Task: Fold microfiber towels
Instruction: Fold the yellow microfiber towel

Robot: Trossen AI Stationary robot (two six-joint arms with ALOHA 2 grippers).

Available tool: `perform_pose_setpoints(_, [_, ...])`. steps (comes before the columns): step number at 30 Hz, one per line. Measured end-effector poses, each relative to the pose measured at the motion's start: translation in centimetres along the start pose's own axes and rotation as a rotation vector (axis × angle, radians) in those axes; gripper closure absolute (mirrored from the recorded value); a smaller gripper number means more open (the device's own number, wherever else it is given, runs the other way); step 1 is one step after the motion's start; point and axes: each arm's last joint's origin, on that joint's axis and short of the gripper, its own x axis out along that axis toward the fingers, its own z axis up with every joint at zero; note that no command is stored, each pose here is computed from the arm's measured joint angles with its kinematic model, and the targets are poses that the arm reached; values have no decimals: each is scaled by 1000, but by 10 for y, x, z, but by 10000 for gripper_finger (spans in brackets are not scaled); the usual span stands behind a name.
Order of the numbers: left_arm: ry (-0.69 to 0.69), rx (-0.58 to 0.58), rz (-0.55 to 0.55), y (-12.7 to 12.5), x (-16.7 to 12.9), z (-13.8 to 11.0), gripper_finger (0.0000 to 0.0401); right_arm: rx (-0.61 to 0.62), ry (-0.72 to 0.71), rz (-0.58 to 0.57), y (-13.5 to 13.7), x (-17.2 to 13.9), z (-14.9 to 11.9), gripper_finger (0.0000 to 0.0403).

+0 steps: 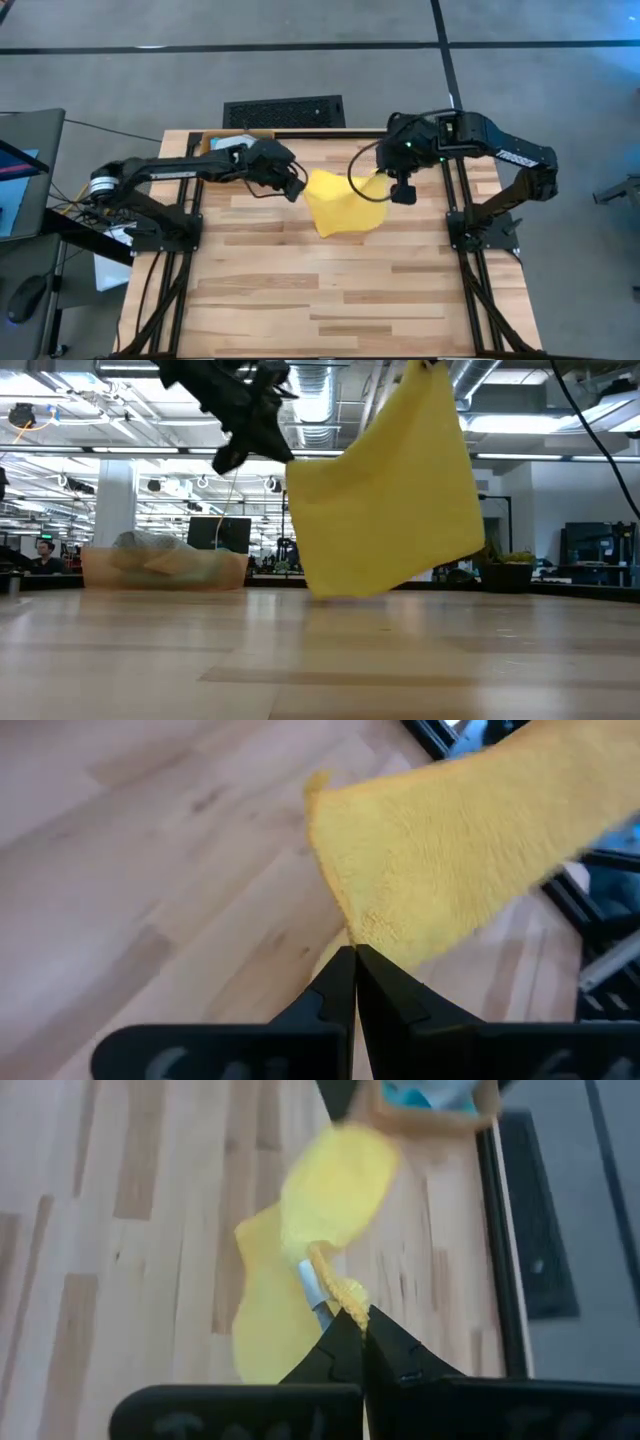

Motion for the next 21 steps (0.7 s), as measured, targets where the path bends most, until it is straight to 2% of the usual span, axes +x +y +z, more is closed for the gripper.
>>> perform_pose_setpoints(4, [-78, -7, 29, -7, -24, 0, 401, 101, 57, -9, -7, 13, -7, 394])
perform_pose_setpoints(8, [-129, -3, 38, -10, -38, 1, 401, 128, 110, -16, -12, 30, -15, 394])
perform_pose_setpoints(14, [-140, 3, 115, -2, -41, 2, 401, 163, 65, -74, -28, 55, -18, 394])
perform_pose_setpoints(21, [-215, 21, 268, 13, -44, 11, 401, 191, 76, -154, -52, 82, -30, 394])
